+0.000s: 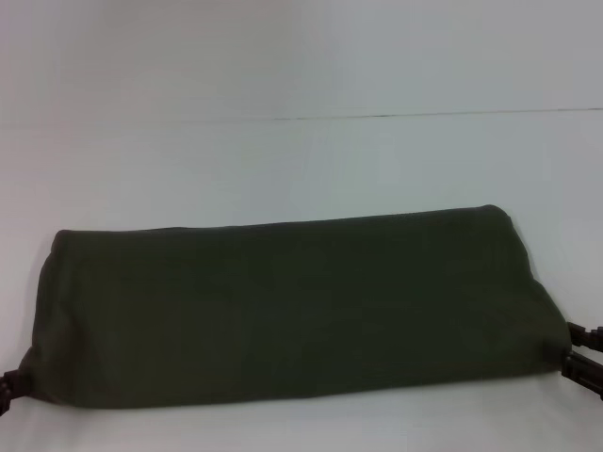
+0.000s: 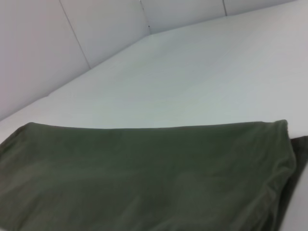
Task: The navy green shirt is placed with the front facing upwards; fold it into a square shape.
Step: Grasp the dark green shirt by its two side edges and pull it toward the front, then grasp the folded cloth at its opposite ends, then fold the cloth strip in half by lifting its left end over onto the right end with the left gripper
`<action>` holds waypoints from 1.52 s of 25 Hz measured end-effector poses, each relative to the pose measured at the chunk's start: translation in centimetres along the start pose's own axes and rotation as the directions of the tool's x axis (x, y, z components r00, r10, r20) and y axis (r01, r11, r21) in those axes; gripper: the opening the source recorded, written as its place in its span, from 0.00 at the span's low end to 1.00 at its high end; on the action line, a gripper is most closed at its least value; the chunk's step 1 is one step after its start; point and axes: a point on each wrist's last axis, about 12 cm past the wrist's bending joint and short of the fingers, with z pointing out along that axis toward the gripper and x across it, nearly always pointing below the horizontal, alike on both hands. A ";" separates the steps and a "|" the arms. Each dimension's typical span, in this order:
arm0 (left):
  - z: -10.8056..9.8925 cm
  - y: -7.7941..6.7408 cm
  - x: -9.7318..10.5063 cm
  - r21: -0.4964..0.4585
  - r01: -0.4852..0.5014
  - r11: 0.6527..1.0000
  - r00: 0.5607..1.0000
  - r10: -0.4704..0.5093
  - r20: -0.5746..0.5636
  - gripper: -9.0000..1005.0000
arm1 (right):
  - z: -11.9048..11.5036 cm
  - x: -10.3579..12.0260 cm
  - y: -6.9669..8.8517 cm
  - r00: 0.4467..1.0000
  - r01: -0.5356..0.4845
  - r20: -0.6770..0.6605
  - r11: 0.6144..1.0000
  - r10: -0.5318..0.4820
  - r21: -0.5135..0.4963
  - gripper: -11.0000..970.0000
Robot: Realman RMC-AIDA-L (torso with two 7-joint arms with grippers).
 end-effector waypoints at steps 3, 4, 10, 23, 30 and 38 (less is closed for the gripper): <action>0.0 0.0 0.0 -0.001 0.000 1.000 1.000 0.000 0.000 0.09 | -0.4 0.1 -0.3 1.000 0.001 -0.005 1.000 -0.001 0.013 0.38; 0.0 0.0 0.0 -0.002 0.000 1.000 1.000 0.000 0.000 0.09 | -0.6 0.1 -0.3 1.000 0.000 -0.005 1.000 0.000 0.019 0.43; 0.0 0.0 -0.4 0.000 0.008 1.000 0.999 -0.008 0.040 0.10 | -1.3 -0.5 -1.0 0.999 -0.004 0.035 0.999 0.003 0.050 0.62; -0.8 0.4 -0.8 -0.019 0.098 0.995 0.995 -0.098 0.024 0.34 | -0.2 -3.6 -1.7 0.995 0.071 0.073 0.997 -0.073 0.033 0.68; -3.1 2.1 -1.4 -0.165 0.245 0.956 0.957 -0.211 0.197 0.59 | 1.9 -6.2 -1.5 0.984 0.116 0.136 0.993 -0.114 -0.009 0.68; -0.3 2.2 -4.2 0.062 0.431 0.900 0.835 -0.424 0.350 0.77 | 5.9 -9.0 0.1 0.970 0.225 0.132 0.963 -0.206 -0.150 0.69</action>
